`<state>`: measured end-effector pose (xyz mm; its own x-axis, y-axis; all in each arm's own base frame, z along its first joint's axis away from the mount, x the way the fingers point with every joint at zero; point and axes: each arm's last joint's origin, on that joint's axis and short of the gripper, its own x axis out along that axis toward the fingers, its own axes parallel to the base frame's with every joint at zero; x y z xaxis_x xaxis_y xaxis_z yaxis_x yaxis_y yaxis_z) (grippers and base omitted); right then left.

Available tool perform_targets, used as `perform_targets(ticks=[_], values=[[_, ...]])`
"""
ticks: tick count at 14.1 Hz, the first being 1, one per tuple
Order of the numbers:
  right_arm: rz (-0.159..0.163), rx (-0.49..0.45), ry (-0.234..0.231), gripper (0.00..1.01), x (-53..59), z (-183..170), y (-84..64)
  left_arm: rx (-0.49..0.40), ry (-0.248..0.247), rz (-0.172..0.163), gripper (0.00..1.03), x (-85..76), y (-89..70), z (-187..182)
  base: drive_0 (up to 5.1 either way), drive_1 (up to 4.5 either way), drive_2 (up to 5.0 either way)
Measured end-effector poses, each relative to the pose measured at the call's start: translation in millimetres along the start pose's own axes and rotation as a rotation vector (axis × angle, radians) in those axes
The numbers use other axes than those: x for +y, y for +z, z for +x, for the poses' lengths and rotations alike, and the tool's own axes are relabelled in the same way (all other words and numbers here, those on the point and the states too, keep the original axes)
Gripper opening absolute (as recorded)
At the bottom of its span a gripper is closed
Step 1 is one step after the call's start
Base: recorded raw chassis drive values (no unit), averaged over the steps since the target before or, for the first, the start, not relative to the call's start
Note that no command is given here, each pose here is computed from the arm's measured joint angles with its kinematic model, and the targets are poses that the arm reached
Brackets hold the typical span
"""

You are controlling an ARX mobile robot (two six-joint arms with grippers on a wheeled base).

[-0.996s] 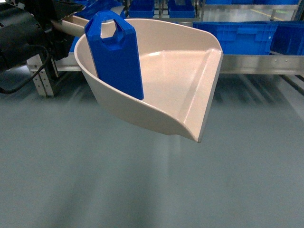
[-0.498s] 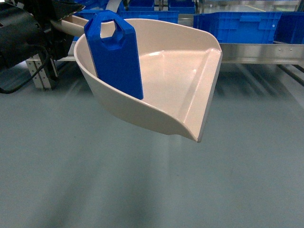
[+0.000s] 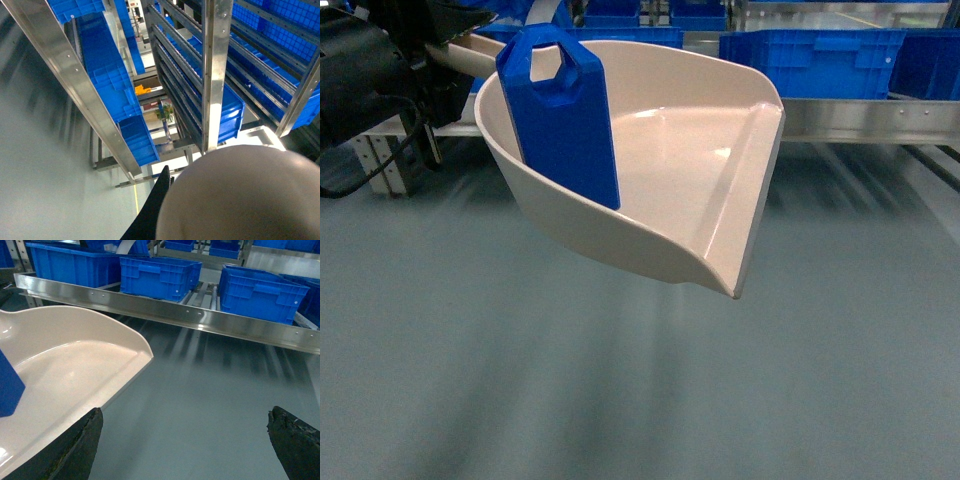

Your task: Place part in tray to right shelf

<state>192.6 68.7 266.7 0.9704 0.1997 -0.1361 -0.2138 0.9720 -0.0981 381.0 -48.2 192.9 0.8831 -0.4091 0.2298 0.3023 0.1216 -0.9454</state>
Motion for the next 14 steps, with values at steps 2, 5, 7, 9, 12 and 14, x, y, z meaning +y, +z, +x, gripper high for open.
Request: perform_targets(ticks=[2,5,7,9,12,14], values=[[0.0,0.0,0.0,0.98,0.0,0.0,0.0,0.0,-0.001,0.0,0.12,-0.1,0.0,0.0,3.4,1.53,-4.9],[0.0,0.001,0.0,0.98,0.0,0.0,-0.1,-0.001,-0.001,0.001,0.12,-0.2,0.1,0.1,3.4,1.54,-4.9],[-0.001,0.003,0.0,0.98,0.0,0.0,-0.3,-0.001,0.002,0.0,0.12,0.0,0.1,0.1,3.3,1.49,-4.9],[0.0,0.0,0.0,0.98,0.0,-0.1,0.0,0.0,-0.003,0.002,0.12,-0.4,0.1,0.1,3.4,1.74,-4.8],[0.0,0.002,0.0,0.98,0.0,0.1,-0.2,0.005,-0.005,0.001,0.12,-0.8,-1.6,0.6,3.7,2.32,-4.4],[-0.001,0.004,0.0,0.98,0.0,-0.1,-0.3,-0.003,-0.002,0.003,0.12,-0.4,-0.1,0.2,1.8,3.18,-4.4]])
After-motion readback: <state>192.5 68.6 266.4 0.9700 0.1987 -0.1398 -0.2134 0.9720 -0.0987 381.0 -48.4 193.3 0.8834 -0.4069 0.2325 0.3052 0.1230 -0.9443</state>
